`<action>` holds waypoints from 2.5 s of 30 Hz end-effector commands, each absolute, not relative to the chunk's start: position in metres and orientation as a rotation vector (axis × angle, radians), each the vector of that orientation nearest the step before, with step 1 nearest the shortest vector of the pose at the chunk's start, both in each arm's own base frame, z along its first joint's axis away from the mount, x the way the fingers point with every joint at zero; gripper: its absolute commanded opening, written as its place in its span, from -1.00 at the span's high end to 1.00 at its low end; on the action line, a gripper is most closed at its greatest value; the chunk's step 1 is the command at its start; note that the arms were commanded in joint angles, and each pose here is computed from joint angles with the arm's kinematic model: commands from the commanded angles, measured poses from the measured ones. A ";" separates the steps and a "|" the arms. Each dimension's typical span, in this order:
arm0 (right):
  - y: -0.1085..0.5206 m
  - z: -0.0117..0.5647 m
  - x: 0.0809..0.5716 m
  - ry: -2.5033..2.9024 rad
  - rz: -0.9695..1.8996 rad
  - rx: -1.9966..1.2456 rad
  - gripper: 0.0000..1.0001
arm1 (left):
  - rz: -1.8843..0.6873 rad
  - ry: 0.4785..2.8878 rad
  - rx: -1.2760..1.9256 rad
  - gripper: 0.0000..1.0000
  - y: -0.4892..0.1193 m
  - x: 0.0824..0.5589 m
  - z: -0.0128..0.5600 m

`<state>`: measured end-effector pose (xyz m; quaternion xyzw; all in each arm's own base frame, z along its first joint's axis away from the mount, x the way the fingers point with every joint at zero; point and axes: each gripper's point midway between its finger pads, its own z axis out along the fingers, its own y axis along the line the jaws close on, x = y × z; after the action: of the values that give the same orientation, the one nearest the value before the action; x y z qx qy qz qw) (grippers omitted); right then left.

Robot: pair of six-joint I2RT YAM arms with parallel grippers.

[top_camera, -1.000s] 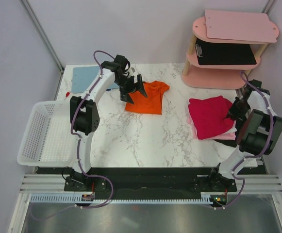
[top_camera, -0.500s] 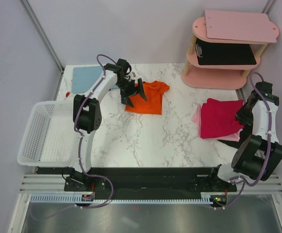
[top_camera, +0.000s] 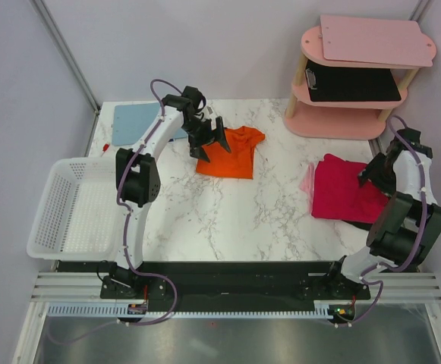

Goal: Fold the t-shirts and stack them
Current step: Put the neatly folded tshirt into the corner of the board with the right arm

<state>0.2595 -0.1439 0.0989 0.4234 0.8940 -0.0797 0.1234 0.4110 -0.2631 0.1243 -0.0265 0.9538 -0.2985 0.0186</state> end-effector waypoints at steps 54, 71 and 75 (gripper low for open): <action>0.274 -0.033 0.486 2.832 0.837 0.091 0.67 | -0.420 3.023 -0.201 -0.91 -0.177 0.402 0.124; 0.174 0.053 0.406 2.971 0.411 -0.120 1.00 | -0.492 3.018 -0.220 -0.90 -0.188 0.406 0.124; 0.144 0.082 0.393 2.965 0.305 -0.091 1.00 | -0.515 3.011 -0.209 -0.90 -0.195 0.407 0.124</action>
<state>0.4122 0.1875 0.0341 -0.0229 0.9845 0.1609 0.0660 0.4049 -0.1840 0.0982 -0.0816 0.9868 -0.1390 0.0157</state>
